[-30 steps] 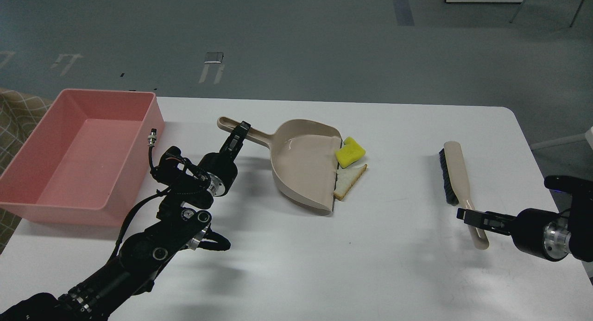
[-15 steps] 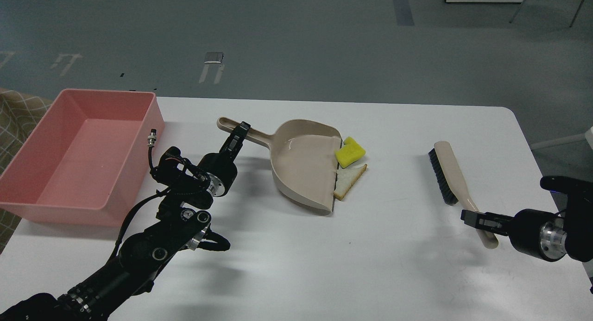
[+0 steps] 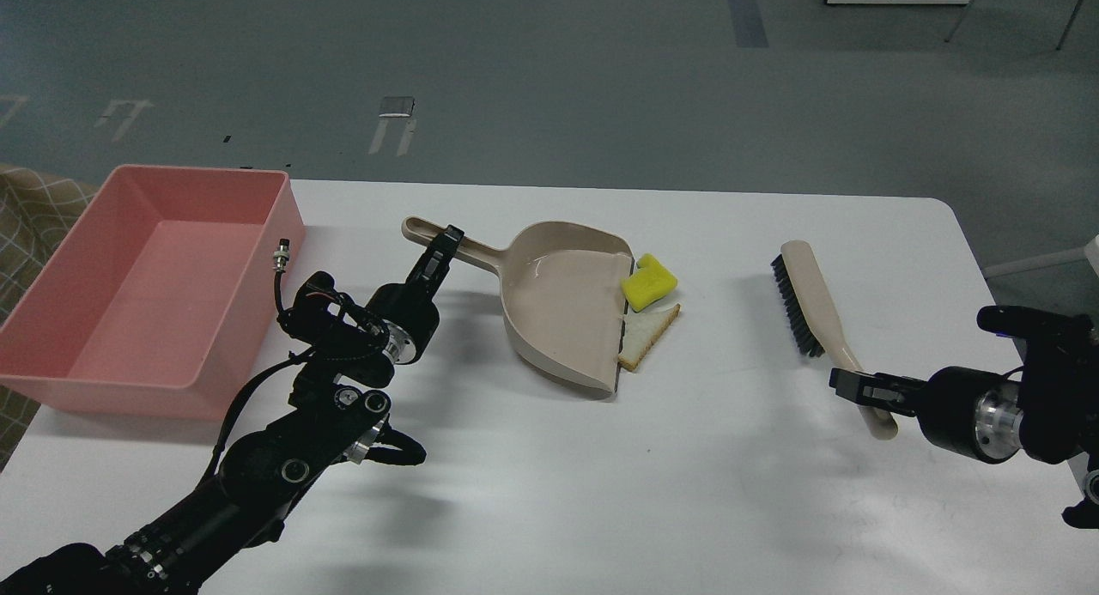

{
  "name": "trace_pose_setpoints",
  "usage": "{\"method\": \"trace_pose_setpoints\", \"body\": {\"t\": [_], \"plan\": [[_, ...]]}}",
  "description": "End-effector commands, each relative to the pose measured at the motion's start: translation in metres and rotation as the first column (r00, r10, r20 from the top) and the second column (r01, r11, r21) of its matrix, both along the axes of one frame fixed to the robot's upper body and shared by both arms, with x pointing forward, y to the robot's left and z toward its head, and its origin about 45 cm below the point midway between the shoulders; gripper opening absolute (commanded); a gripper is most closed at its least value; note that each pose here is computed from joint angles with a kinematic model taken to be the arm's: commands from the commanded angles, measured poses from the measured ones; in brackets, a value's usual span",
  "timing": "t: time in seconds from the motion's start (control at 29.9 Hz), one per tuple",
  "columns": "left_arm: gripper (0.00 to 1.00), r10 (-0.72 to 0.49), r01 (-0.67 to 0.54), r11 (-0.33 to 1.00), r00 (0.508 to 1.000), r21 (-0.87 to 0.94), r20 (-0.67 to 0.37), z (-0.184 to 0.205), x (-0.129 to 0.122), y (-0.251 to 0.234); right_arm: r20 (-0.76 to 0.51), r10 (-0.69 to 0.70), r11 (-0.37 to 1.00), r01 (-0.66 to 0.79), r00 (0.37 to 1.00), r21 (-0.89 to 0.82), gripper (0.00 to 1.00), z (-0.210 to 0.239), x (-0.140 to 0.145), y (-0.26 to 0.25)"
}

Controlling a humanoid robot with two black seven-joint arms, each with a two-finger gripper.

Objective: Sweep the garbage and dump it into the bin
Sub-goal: 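Grasp the black-bristled brush handle with the right gripper and lift it, then sweep the brush toward the dustpan held by the left gripper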

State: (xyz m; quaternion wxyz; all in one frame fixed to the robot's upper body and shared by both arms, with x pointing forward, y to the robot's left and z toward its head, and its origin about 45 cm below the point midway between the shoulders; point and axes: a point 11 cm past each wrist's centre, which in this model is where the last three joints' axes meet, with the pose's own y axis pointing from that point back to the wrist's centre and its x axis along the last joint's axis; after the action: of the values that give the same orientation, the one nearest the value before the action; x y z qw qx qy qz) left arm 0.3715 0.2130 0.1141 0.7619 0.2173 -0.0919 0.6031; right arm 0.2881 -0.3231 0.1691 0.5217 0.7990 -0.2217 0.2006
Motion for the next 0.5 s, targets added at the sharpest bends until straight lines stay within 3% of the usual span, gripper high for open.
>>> {"method": "trace_pose_setpoints", "body": {"t": [0.0,0.47], "plan": [[0.00,0.000,0.000,1.000,1.000,0.001,0.002,0.001,0.001,0.001,-0.014,0.035,0.998,-0.034,0.999,0.044,0.00,-0.006,0.000,0.022],[0.00,0.006,-0.006,1.000,1.000,0.014,-0.005,-0.002,-0.001,0.007,-0.023,0.173,0.970,-0.166,0.985,0.177,0.00,-0.016,0.003,0.103]]}}
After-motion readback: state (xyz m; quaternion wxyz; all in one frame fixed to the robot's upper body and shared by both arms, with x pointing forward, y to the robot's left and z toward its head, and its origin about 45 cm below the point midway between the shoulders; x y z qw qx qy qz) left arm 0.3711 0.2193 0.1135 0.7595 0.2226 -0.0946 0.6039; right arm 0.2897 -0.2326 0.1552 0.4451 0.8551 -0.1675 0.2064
